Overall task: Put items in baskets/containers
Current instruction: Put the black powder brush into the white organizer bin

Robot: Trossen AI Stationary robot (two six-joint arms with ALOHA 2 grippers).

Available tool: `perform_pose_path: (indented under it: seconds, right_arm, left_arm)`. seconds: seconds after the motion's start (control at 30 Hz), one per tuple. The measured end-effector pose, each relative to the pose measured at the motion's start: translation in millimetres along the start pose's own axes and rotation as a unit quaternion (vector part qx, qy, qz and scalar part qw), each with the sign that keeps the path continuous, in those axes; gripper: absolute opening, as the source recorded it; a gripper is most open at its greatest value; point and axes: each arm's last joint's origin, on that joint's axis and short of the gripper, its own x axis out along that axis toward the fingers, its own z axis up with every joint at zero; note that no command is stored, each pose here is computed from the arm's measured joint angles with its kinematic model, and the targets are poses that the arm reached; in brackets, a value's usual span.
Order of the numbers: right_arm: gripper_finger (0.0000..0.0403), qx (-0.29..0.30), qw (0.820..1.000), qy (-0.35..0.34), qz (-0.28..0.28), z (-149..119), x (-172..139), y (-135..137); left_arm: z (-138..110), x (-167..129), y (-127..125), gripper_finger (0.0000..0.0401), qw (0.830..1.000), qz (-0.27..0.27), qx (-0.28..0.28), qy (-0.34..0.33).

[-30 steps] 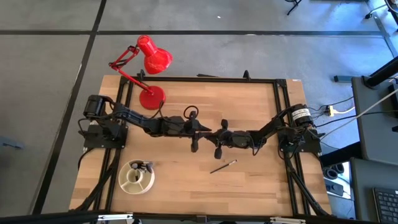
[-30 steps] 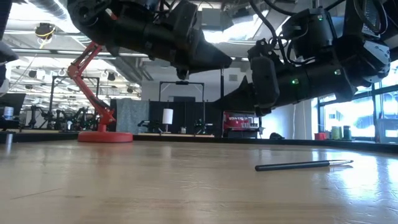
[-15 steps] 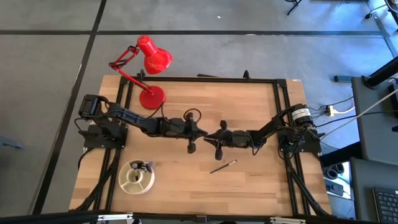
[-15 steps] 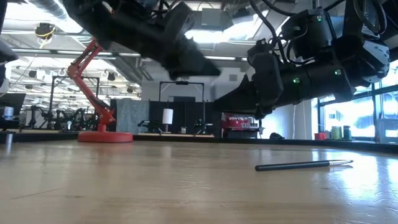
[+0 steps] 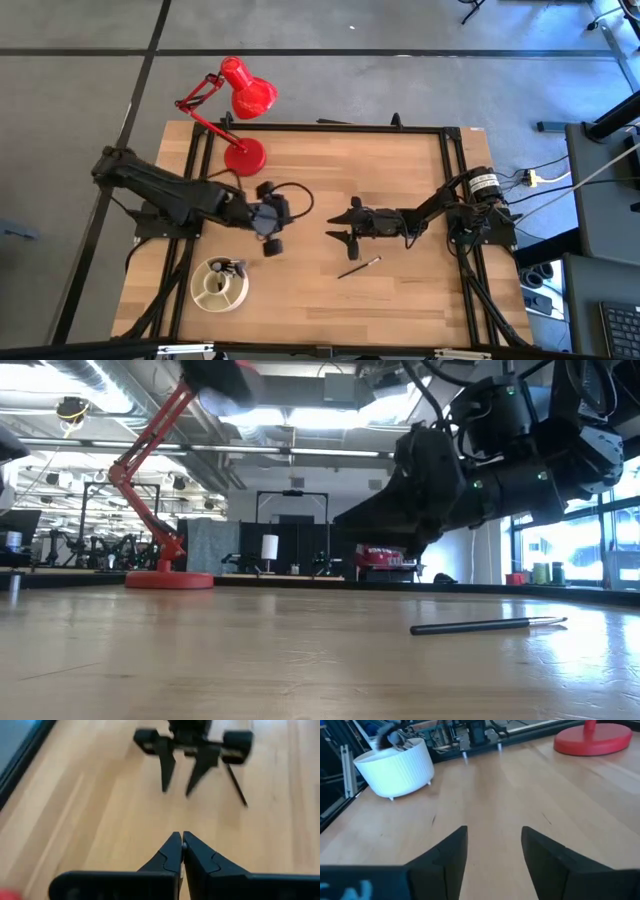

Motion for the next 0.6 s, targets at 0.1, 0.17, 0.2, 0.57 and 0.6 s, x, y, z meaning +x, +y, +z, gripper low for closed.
perform_pose_path:
  seconds: [0.1,0.17,0.2,0.57,0.6]
  right_arm:
    - [0.0181,0.001,1.0,0.002,-0.002,0,0,-1]
    - [0.0178,0.006,1.0,0.003,-0.002,-1,0,-1]
    - [0.0176,0.009,1.0,0.003,-0.002,0,0,-1]
    - [0.0167,0.014,1.0,0.01,-0.008,-1,1,-4]
    - [0.0167,0.014,1.0,0.01,-0.008,-1,1,-4]
  left_arm:
    - [1,-27,-4,0.0004,0.998,-0.015,0.001,0.057]
    - [-3,-38,-8,0.0004,0.995,-0.029,-0.011,0.094]
    - [-6,-43,-10,0.0004,0.993,-0.035,-0.019,0.113]
    - [-32,-73,-45,0.0006,0.996,-0.035,-0.006,0.086]
    - [-34,-75,-46,0.0006,0.996,-0.034,-0.011,0.083]
